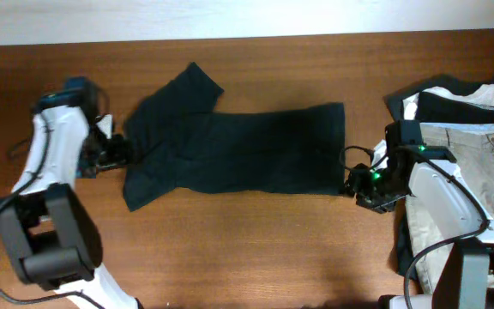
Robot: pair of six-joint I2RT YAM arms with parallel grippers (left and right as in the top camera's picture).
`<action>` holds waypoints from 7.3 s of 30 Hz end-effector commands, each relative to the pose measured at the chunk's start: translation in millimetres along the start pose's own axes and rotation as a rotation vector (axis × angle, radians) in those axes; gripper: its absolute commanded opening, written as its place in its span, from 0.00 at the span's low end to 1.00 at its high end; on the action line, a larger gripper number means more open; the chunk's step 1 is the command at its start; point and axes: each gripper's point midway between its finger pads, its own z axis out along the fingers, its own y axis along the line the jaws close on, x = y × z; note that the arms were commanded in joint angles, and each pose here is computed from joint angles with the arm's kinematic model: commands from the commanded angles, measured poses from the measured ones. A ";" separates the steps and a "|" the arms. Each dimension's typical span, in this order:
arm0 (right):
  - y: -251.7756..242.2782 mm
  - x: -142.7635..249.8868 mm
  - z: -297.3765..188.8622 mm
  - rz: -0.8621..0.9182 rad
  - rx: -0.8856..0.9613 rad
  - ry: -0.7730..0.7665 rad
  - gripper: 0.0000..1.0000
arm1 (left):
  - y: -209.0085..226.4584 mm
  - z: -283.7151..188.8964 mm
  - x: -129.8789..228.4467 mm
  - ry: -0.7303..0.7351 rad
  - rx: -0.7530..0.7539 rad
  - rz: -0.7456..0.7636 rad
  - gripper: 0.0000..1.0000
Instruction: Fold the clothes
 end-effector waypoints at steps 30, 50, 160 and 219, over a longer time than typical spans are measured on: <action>-13.9 -4.0 59.9 -0.042 -0.068 -0.053 0.40 | -69.9 19.4 -66.8 -0.183 0.388 0.277 0.70; -17.6 -1.9 67.1 -0.032 -0.060 -0.030 0.36 | -119.9 63.7 -72.1 -0.149 0.125 0.502 0.00; 8.5 -6.5 -33.6 -0.185 0.246 0.077 0.48 | -87.6 -25.1 -90.3 -0.163 0.440 0.369 0.55; -16.6 -40.7 -15.1 -0.181 0.153 0.090 0.04 | -137.0 -59.6 -65.0 -0.160 -0.047 0.667 0.02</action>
